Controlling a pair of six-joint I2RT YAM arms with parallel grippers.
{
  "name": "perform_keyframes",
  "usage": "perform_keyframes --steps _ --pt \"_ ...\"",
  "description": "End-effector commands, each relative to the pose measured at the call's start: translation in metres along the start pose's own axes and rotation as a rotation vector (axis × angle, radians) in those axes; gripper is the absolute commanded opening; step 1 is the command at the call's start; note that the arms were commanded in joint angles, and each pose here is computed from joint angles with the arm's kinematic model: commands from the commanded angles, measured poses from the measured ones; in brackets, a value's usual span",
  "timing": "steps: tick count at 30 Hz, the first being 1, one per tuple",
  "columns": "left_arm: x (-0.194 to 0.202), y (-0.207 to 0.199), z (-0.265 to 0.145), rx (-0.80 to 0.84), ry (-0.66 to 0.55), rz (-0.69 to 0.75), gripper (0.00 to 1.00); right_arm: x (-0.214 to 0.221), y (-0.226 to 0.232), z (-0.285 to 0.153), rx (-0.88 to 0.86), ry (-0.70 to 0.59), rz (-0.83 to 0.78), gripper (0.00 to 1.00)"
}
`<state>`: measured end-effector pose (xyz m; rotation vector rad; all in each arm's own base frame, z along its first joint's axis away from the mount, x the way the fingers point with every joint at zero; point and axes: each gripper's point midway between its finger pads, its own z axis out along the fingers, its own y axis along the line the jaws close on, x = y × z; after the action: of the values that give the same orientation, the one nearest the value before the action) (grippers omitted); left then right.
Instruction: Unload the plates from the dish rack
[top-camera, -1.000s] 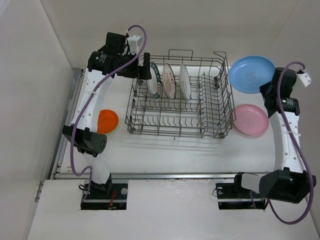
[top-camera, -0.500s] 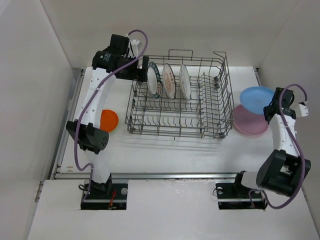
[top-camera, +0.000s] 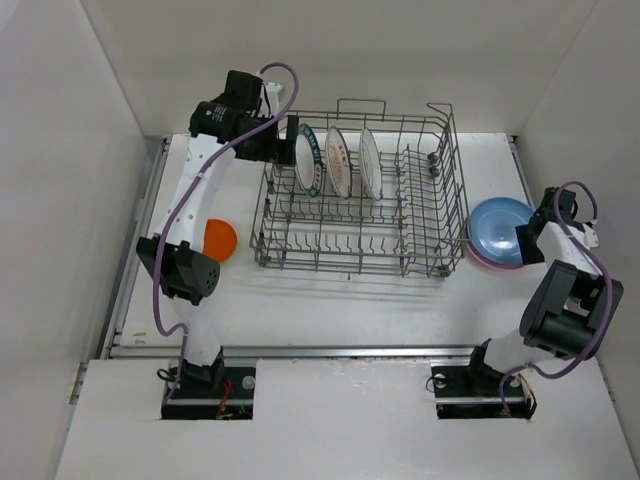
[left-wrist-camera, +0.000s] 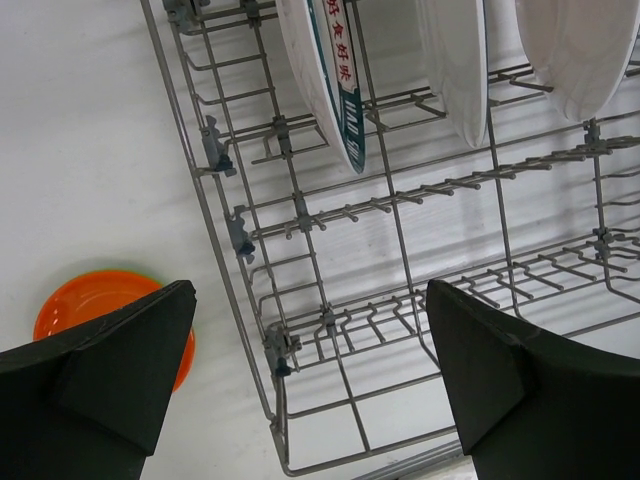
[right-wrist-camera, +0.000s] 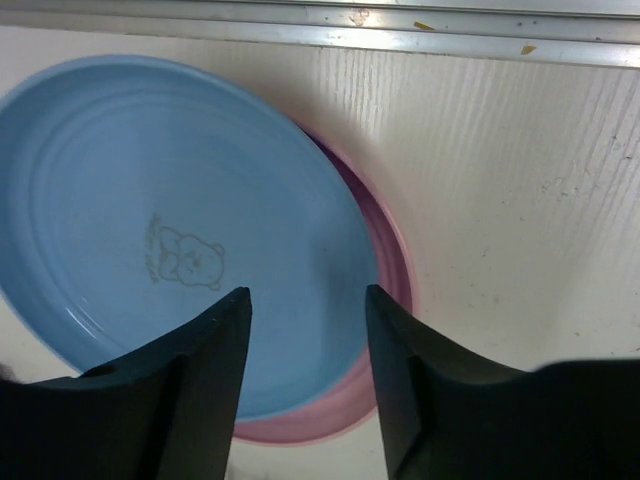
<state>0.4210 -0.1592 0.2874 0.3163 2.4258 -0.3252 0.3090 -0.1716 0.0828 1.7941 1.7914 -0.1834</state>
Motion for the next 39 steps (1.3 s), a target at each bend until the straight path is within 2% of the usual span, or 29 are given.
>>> perform_keyframes --steps 1,3,11,15,19,22,26,29,31,36,39 --pt "-0.007 -0.012 -0.006 0.020 -0.022 0.026 1.00 -0.006 0.009 -0.001 -0.037 -0.011 0.000 0.57" --pt "-0.010 -0.014 -0.003 0.016 -0.031 0.034 1.00 -0.010 0.011 -0.007 -0.053 -0.021 0.006 0.61" --pt "-0.020 -0.039 0.025 -0.047 -0.066 0.141 1.00 -0.024 0.018 -0.035 -0.131 -0.063 -0.025 0.61" --pt "-0.038 -0.044 0.041 -0.082 -0.137 0.131 1.00 -0.024 0.029 -0.054 -0.216 -0.081 -0.080 0.61" --pt "-0.044 -0.021 0.057 -0.247 -0.154 0.104 0.99 -0.023 0.046 -0.081 -0.289 -0.141 -0.158 0.61" --pt "-0.048 -0.001 0.062 -0.372 -0.179 0.064 0.92 -0.025 0.063 -0.112 -0.362 -0.197 -0.215 0.61" --pt "-0.053 0.000 0.062 -0.381 -0.199 0.059 0.87 -0.020 0.092 -0.159 -0.531 -0.259 -0.333 0.61" --pt "-0.045 -0.003 0.080 -0.359 -0.161 0.068 0.84 -0.004 0.116 -0.192 -0.700 -0.276 -0.439 0.62" --pt "-0.037 -0.005 0.095 -0.340 -0.118 0.076 0.81 0.015 0.134 -0.217 -0.837 -0.241 -0.528 0.67" --pt "-0.013 0.004 0.127 -0.328 -0.022 0.047 0.75 0.039 0.153 -0.246 -0.947 -0.231 -0.662 0.68" --pt "-0.011 0.009 0.135 -0.302 -0.007 0.007 0.66 0.056 0.158 -0.250 -0.965 -0.213 -0.726 0.68"
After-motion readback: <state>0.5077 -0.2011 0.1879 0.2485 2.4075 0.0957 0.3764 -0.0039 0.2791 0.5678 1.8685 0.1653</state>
